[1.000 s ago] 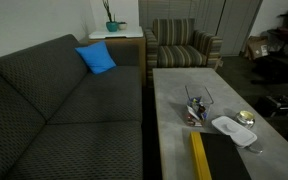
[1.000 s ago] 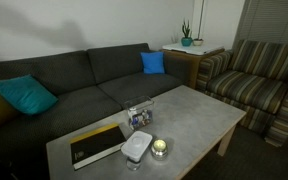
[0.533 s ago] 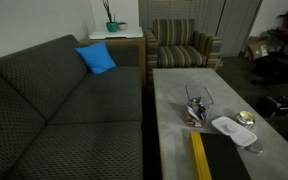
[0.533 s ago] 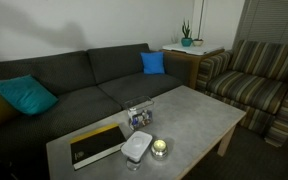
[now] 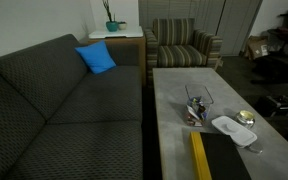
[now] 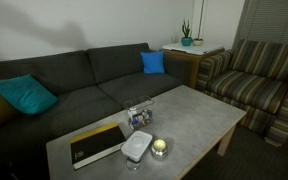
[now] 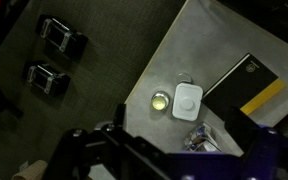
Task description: Place the white lid on the container and push the button
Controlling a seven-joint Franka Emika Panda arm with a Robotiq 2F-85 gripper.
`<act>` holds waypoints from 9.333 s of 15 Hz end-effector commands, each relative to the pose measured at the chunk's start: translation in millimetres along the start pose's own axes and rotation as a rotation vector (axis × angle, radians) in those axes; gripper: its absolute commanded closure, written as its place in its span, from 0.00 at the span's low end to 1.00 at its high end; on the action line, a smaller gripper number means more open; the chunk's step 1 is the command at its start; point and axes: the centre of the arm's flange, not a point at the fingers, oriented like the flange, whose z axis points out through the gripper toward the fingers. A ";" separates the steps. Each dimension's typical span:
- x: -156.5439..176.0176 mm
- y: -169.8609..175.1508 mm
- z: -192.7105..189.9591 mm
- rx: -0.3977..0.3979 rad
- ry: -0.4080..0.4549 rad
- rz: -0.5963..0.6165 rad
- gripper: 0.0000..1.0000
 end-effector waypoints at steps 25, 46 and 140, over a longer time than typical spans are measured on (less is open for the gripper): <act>107.8 -43.6 199.0 0.145 -0.313 0.056 0.00; 208.1 -66.2 341.9 0.325 -0.105 0.172 0.00; 213.1 -96.6 544.4 0.307 -0.057 0.064 0.71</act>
